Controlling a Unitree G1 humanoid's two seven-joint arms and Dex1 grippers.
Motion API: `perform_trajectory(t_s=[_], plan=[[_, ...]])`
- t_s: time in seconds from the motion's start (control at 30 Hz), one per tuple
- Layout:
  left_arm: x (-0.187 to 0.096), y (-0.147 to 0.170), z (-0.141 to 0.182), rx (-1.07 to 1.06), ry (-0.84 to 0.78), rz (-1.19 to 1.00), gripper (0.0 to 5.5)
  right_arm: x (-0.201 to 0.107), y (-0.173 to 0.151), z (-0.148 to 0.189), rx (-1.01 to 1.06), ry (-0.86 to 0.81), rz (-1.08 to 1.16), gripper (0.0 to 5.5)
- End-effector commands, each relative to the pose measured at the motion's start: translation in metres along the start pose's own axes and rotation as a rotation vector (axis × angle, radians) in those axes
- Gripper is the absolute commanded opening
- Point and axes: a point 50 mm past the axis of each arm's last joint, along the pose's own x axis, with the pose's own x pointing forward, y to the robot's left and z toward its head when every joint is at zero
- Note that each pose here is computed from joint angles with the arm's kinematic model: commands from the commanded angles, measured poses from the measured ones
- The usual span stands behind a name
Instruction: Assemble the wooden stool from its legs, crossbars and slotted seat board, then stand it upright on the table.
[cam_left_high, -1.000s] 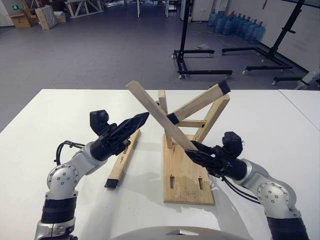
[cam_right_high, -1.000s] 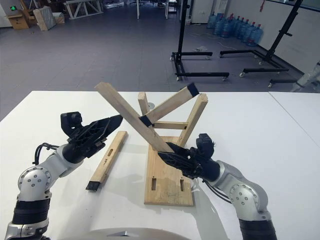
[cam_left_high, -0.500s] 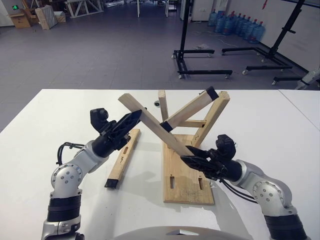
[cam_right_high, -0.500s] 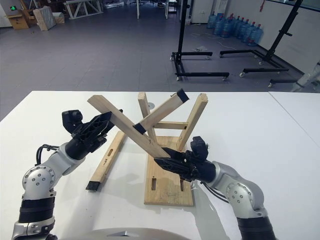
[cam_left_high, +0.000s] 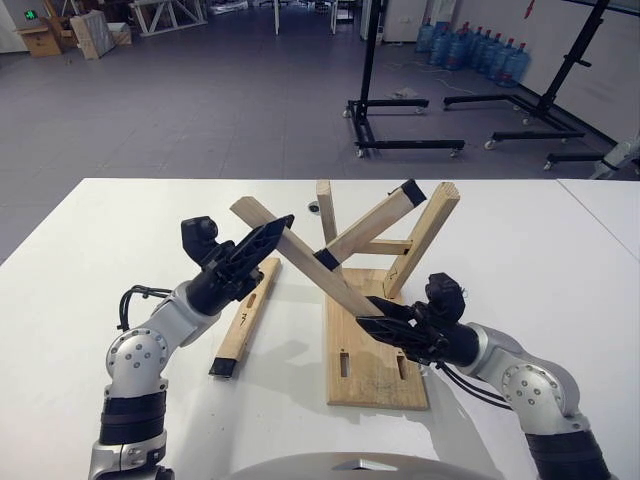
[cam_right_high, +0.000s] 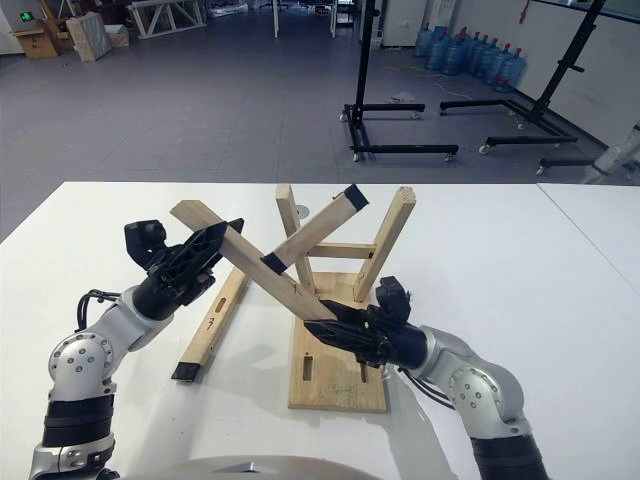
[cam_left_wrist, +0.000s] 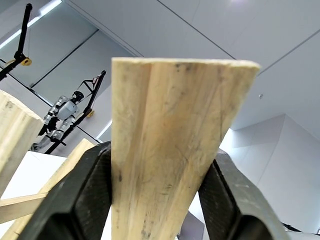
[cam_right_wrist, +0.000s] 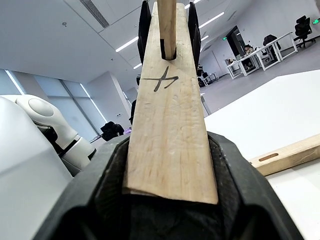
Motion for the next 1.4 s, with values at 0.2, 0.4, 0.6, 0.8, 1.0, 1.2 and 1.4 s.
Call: perform_trajectory(t_s=[0.2,0.4,0.6,0.8,1.0,1.2,1.4], plan=[[0.000,0.002,0.000,0.031,-0.004,0.017,2.17,-0.001,-0.007,0.004,0.002,0.043,-0.078,2.41],[-0.002,0.003,0.002,0.046,-0.029,0.043,2.17,-0.008,-0.006,0.012,-0.026,0.030,-0.122,3.31],[-0.008,0.000,0.011,0.137,-0.024,0.079,2.10,-0.029,-0.001,0.036,-0.111,-0.042,-0.225,3.31],[-0.010,-0.010,0.036,0.421,0.188,0.112,2.05,-0.064,0.003,0.051,-0.161,-0.027,-0.370,3.31],[0.007,-0.013,0.028,0.442,0.389,-0.020,2.04,-0.101,-0.013,0.065,-0.163,-0.044,-0.577,3.31],[0.025,-0.009,0.007,0.399,0.383,-0.114,2.04,-0.104,-0.033,0.078,-0.194,-0.057,-0.676,3.31],[0.033,-0.008,-0.012,0.379,0.369,-0.139,2.04,-0.098,-0.044,0.074,-0.179,-0.012,-0.699,3.31]])
